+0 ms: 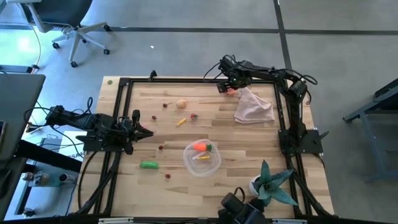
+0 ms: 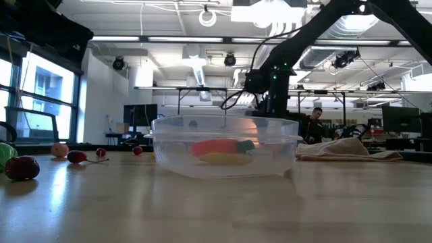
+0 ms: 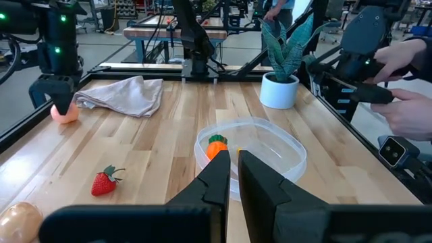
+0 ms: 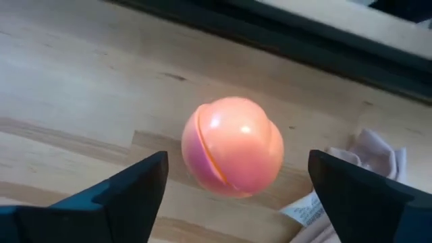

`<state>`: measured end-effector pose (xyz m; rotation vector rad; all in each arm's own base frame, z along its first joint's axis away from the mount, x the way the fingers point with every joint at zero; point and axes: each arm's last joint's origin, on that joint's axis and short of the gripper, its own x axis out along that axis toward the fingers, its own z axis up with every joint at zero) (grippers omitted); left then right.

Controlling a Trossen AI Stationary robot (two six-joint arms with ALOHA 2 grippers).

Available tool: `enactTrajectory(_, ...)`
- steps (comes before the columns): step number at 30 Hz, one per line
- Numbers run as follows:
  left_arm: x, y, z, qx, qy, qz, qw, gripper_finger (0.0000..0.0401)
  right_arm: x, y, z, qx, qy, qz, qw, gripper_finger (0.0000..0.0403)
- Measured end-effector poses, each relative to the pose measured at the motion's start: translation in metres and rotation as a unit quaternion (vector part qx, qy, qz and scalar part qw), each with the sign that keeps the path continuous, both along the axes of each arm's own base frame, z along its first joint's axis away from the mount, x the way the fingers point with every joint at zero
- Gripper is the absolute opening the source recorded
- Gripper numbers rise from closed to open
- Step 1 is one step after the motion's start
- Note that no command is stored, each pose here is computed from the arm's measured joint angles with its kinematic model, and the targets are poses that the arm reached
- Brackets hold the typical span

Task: Pick and placing Produce into tupperware
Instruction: Put the peach into the transparent bin

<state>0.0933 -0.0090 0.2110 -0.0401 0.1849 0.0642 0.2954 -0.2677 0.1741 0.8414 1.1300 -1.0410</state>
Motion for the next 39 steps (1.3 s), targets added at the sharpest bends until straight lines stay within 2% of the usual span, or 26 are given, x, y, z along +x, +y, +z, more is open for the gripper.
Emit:
enactTrajectory(6,0.000,0.000,0.000,0.000,0.000,0.000,1.000,0.0021,0.001,-0.002,-0.008,0.006,0.006,-0.001,1.000,0.0360)
enactTrajectory(15,0.000,0.000,0.000,0.000,0.000,0.000,1.000,0.0021,0.003,-0.005,-0.008,-0.005,-0.007,-0.005,1.000,0.0360)
enactTrajectory(23,0.000,0.000,0.000,0.000,0.000,0.000,1.000,0.0021,0.004,-0.005,-0.019,0.010,0.000,-0.017,1.000,0.0360)
enactTrajectory(31,0.000,0.000,0.000,0.000,0.000,0.000,1.000,0.0021,0.005,-0.006,-0.019,0.005,-0.007,-0.017,1.000,0.0360)
enactTrajectory(39,0.000,0.000,0.000,0.000,0.000,0.000,1.000,0.0021,0.005,-0.006,-0.019,0.006,-0.005,-0.022,1.000,0.0325)
